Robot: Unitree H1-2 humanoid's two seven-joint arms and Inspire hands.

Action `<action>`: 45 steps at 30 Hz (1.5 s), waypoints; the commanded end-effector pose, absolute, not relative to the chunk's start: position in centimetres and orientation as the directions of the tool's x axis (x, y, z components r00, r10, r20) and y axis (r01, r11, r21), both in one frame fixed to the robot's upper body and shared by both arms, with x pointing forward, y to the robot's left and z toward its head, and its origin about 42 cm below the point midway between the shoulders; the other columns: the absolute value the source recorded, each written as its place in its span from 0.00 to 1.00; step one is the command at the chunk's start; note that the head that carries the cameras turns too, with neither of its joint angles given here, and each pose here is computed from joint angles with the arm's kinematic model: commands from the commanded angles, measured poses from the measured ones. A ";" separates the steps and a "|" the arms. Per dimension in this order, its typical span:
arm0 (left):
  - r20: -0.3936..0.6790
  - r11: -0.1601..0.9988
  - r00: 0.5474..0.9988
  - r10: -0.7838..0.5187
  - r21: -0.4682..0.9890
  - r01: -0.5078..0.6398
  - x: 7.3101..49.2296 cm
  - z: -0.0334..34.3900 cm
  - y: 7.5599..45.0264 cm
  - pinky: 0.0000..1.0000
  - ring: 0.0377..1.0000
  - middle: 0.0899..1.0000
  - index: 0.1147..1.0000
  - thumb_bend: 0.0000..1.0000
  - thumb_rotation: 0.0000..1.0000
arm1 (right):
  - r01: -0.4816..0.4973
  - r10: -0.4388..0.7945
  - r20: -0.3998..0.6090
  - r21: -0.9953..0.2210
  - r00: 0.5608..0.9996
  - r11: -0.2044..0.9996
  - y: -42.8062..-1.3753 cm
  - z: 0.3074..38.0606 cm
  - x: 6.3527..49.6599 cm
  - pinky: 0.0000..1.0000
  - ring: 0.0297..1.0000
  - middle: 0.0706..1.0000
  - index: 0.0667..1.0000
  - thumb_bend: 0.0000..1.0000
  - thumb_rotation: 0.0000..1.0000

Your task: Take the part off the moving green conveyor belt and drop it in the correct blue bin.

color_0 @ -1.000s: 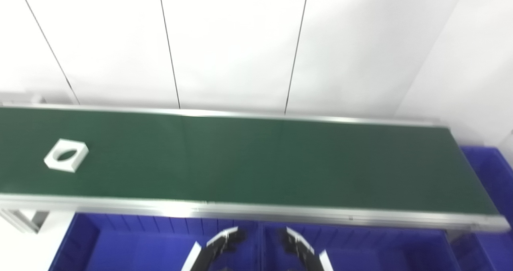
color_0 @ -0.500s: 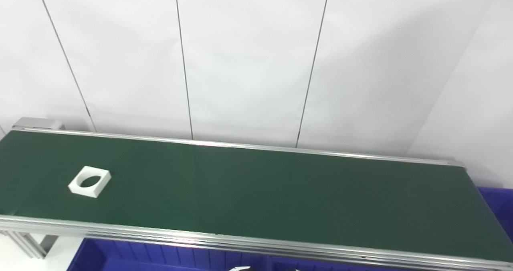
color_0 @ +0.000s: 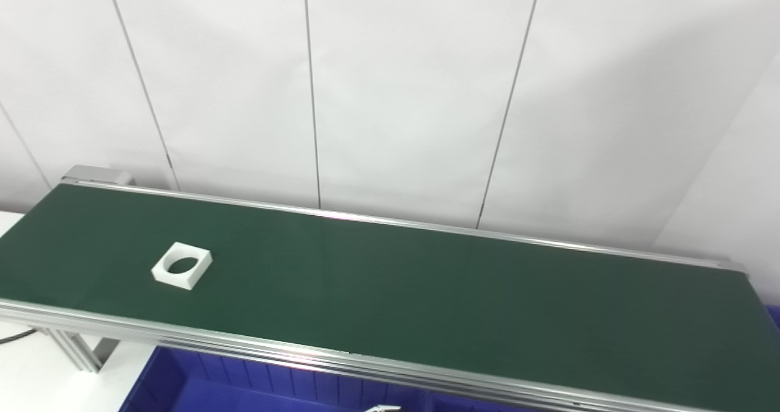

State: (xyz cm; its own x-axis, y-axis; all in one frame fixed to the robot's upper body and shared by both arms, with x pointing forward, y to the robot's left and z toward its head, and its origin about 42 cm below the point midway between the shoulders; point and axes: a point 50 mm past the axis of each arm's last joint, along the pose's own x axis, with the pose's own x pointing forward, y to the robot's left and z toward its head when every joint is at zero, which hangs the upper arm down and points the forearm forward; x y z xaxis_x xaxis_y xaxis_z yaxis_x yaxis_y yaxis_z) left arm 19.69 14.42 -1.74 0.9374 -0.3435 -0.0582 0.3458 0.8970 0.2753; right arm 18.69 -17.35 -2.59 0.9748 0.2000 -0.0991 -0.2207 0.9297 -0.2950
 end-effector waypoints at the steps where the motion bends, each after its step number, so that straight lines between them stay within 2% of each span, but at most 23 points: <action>1: 0.047 0.905 0.935 -0.352 0.273 0.327 21.1 0.1 14.2 0.65 0.73 0.71 0.69 1.00 1.00 | -0.204 0.208 -0.013 -0.275 0.978 0.940 -17.0 -1.5 19.8 0.74 0.82 0.85 0.79 0.97 1.00; 3: 0.092 0.906 0.926 -0.367 0.261 0.333 21.4 1.4 14.2 0.63 0.73 0.72 0.69 1.00 0.97 | -0.207 0.213 -0.010 -0.280 0.977 0.937 -17.0 -1.4 19.8 0.74 0.82 0.85 0.81 0.94 1.00; 11: 0.279 0.891 0.857 -0.433 0.274 0.361 22.1 6.5 13.6 0.66 0.71 0.70 0.68 1.00 0.92 | -0.201 0.205 -0.013 -0.259 0.979 0.945 -17.1 -1.3 20.1 0.73 0.82 0.85 0.79 0.95 0.98; 15: 0.368 0.886 0.823 -0.432 0.343 0.311 24.1 8.8 15.0 0.67 0.73 0.72 0.68 1.00 0.87 | -0.203 0.209 -0.005 -0.263 0.978 0.943 -17.3 -1.1 20.1 0.74 0.82 0.85 0.80 0.94 0.99; 25: 0.520 0.867 0.759 -0.390 0.485 0.114 29.4 12.9 18.5 0.73 0.77 0.75 0.72 1.00 0.84 | -0.206 0.217 0.018 -0.244 0.976 0.948 -17.0 -0.3 20.2 0.75 0.83 0.86 0.81 0.93 0.99; 27: 0.550 0.862 0.740 -0.387 0.500 0.080 30.1 14.0 19.0 0.75 0.76 0.76 0.73 1.00 0.78 | -0.204 0.217 0.025 -0.242 0.976 0.949 -17.0 -0.2 20.2 0.75 0.83 0.86 0.81 0.94 1.00; 32: 0.574 0.809 0.700 -0.426 0.588 0.010 32.0 16.6 20.7 0.73 0.76 0.75 0.72 0.99 0.73 | -0.205 0.222 0.048 -0.236 0.974 0.950 -16.9 0.5 20.0 0.76 0.83 0.86 0.83 0.93 1.00; 38: 0.531 0.739 0.707 -0.467 0.673 -0.018 33.6 17.9 22.1 0.75 0.77 0.77 0.73 0.97 0.70 | -0.204 0.224 0.071 -0.219 0.972 0.954 -17.0 1.3 20.0 0.76 0.83 0.86 0.83 0.92 1.00; 41: 0.487 0.674 0.717 -0.499 0.738 -0.032 34.4 18.1 23.2 0.78 0.78 0.76 0.73 0.96 0.63 | -0.207 0.229 0.080 -0.218 0.970 0.954 -17.1 1.6 19.9 0.76 0.83 0.86 0.83 0.90 1.00; 45: 0.435 0.595 0.726 -0.533 0.802 -0.044 35.3 18.2 24.6 0.75 0.76 0.74 0.71 0.92 0.51 | -0.213 0.236 0.088 -0.219 0.968 0.952 -17.4 1.9 19.9 0.77 0.83 0.86 0.84 0.88 1.00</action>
State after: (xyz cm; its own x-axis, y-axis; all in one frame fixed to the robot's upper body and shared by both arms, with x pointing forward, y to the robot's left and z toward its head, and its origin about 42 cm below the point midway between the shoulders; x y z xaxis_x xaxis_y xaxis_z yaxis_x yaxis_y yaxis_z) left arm 33.99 23.77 16.00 0.7639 -0.5090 0.3968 0.0076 0.6219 0.7831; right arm 19.48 -17.44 0.76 0.9756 0.2192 0.0094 -0.2109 0.9488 -0.2350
